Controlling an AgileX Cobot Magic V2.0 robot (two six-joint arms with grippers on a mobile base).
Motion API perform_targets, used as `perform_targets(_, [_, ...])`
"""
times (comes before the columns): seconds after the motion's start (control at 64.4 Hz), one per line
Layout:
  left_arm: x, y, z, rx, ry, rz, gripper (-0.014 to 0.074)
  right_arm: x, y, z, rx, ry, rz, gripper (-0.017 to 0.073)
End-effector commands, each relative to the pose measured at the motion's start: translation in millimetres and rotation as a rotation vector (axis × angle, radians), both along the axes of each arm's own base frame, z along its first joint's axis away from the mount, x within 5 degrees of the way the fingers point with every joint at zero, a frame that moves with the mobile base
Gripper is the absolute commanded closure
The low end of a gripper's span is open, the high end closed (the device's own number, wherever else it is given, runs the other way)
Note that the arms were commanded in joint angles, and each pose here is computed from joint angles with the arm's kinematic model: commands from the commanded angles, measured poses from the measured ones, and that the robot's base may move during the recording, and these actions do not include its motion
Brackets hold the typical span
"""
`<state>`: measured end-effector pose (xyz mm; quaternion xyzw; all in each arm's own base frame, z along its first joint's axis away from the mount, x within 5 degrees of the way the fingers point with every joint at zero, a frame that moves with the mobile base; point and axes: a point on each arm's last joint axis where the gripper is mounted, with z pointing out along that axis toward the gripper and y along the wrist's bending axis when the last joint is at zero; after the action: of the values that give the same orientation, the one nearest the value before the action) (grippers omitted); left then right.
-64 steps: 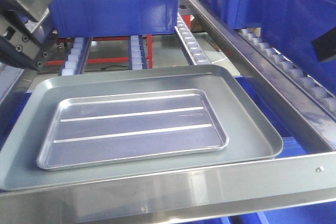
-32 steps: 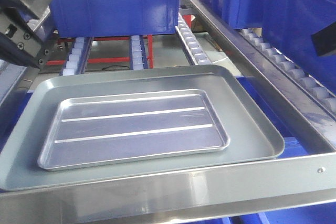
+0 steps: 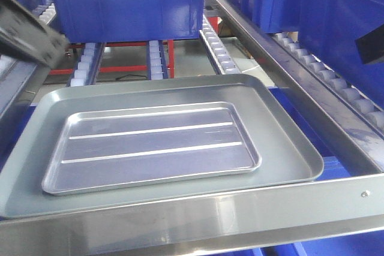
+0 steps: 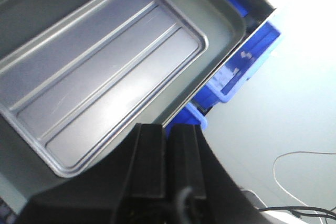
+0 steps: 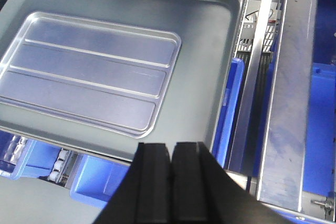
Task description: Grab silver tray and stack on right shelf
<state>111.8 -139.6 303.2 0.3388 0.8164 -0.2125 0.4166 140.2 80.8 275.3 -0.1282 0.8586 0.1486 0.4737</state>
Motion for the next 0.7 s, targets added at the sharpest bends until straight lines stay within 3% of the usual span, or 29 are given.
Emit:
perform_targets(0.0, [-7,16.4,11,-0.15,-0.179,-0.028,0.0693,3,4,16,0.041,-0.1,0.033,0.0508])
perform_targets(0.171, [-23,57.8,-31,-0.313,-0.373,0.101,0.0693,3,4,16,0.041,-0.1,0.033,0.0508])
perform_targets(0.249, [-30,72.8,-52,-0.346,-0.436,0.159,0.0693,3,4,16,0.041,-0.1,0.033,0.0508])
perform_targets(0.404, [-39,93.3,-79,-0.361,-0.506,0.267,0.0693,3,4,16,0.041,-0.1,0.033,0.0508])
perform_targets(0.683, [-49,113.6,-90,-0.365,-0.631,0.432,0.0693,3,4,16,0.041,-0.1,0.033,0.0508])
